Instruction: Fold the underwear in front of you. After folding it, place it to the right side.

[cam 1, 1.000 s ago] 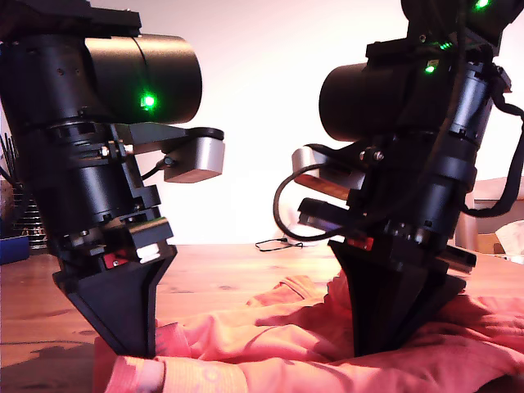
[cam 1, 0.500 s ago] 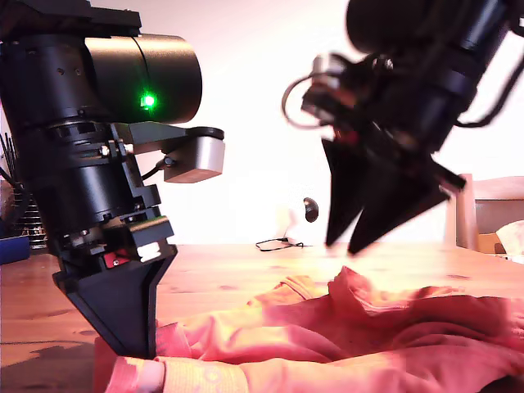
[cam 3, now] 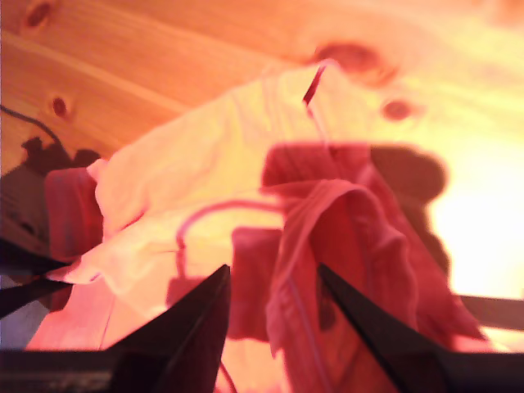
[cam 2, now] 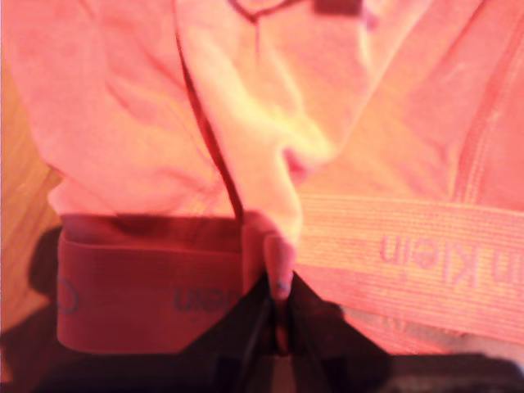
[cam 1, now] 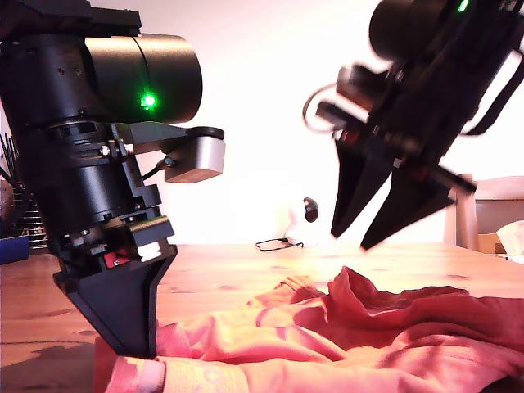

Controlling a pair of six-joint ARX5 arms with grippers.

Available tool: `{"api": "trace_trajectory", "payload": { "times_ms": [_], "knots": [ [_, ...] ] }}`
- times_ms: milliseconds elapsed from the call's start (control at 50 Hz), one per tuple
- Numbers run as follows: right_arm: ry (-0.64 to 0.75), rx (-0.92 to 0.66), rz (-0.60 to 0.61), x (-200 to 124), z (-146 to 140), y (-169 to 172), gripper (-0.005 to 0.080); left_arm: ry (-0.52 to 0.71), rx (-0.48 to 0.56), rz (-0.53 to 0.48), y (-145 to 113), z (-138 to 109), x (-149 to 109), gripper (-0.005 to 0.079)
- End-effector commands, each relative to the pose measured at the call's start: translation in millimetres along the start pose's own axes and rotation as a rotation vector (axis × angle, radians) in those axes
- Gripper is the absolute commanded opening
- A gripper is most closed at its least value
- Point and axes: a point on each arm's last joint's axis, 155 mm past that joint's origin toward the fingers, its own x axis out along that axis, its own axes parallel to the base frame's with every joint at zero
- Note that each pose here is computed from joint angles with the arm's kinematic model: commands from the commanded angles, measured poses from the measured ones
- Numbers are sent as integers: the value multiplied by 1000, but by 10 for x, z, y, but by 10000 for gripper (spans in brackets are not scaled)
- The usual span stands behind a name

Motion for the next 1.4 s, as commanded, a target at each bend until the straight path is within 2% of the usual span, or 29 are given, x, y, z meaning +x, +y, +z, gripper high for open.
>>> {"api": "trace_trajectory", "payload": {
  "times_ms": [0,520,600,700,740,1100,1380],
  "knots": [
    [2,4,5,34,13,-5,300,84,-8,-10,-22,-276,166,-19],
    [46,28,17,378,-37,-86,293,84,-8,-10,-22,-276,166,-19],
    [43,26,18,387,-27,-87,220,84,-8,-9,-22,-274,167,-19],
    [23,20,21,380,35,-76,33,81,-8,-8,-20,-267,167,-19],
    [16,19,19,372,64,-75,-19,80,-7,-5,-14,-263,168,-19],
    [-7,-2,16,236,289,-1,-11,77,2,42,68,-264,120,-19],
    [26,-20,10,202,239,0,-11,15,0,72,125,-142,-38,-19]
  ]
}}
